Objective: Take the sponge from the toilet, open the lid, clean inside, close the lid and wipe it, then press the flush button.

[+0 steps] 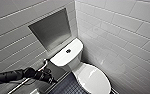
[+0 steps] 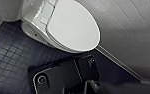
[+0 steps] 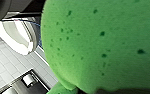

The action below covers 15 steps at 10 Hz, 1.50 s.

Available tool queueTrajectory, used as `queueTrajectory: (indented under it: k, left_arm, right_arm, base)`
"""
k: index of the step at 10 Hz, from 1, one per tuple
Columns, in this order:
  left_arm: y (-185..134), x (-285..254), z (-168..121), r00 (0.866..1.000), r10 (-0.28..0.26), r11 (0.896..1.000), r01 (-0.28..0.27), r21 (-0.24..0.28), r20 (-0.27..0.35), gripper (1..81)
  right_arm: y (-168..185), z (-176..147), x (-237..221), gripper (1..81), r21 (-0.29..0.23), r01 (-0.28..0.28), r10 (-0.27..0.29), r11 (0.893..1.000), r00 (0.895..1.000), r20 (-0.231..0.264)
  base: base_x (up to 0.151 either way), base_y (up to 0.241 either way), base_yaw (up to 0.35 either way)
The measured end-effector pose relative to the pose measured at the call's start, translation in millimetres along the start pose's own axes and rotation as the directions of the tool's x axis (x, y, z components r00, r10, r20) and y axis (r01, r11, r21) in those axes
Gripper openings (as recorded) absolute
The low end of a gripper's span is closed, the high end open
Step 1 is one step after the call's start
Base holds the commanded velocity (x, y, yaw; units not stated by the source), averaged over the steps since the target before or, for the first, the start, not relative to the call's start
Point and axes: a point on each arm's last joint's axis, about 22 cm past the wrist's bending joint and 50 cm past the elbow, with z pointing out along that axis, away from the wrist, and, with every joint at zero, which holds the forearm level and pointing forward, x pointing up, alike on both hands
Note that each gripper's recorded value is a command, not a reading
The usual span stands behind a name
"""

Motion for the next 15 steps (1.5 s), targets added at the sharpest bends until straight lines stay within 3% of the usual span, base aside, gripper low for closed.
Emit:
queueTrajectory:
  k: [4,7,9,11,13,15]
  left_arm:
    - [20,-201,47,0.991,-0.125,0.991,0.127,-0.042,0.045,1.0]
    - [19,-318,103,0.98,-0.192,0.981,0.193,-0.016,0.052,1.0]
    - [5,-357,142,0.98,-0.199,0.98,0.198,0.028,0.021,1.0]
    - [-34,-370,176,0.982,-0.181,0.975,0.186,0.123,-0.05,1.0]
    - [-44,-384,217,0.982,-0.169,0.968,0.181,0.176,-0.078,1.0]
    - [-49,-395,253,0.983,-0.165,0.956,0.18,0.229,-0.085,1.0]
  right_arm:
    - [14,12,37,1.0,-0.071,0.077,-0.084,0.995,0.992,-0.097]
    - [2,24,60,1.0,-0.09,0.124,-0.138,0.988,0.977,-0.163]
    - [-2,24,76,1.0,-0.1,0.153,-0.171,0.983,0.964,-0.202]
    - [1,22,92,1.0,-0.13,0.178,-0.205,0.975,0.95,-0.236]
    - [-8,23,102,1.0,-0.129,0.198,-0.226,0.972,0.938,-0.264]
    - [-4,23,97,1.0,-0.137,0.2,-0.23,0.97,0.938,-0.261]
  base:
    - [0.0,0.0,0.0]
    - [0.0,0.0,0.0]
    - [0.0,0.0,0.0]
    - [0.0,0.0,0.0]
    - [0.0,0.0,0.0]
    - [0.0,0.0,0.0]
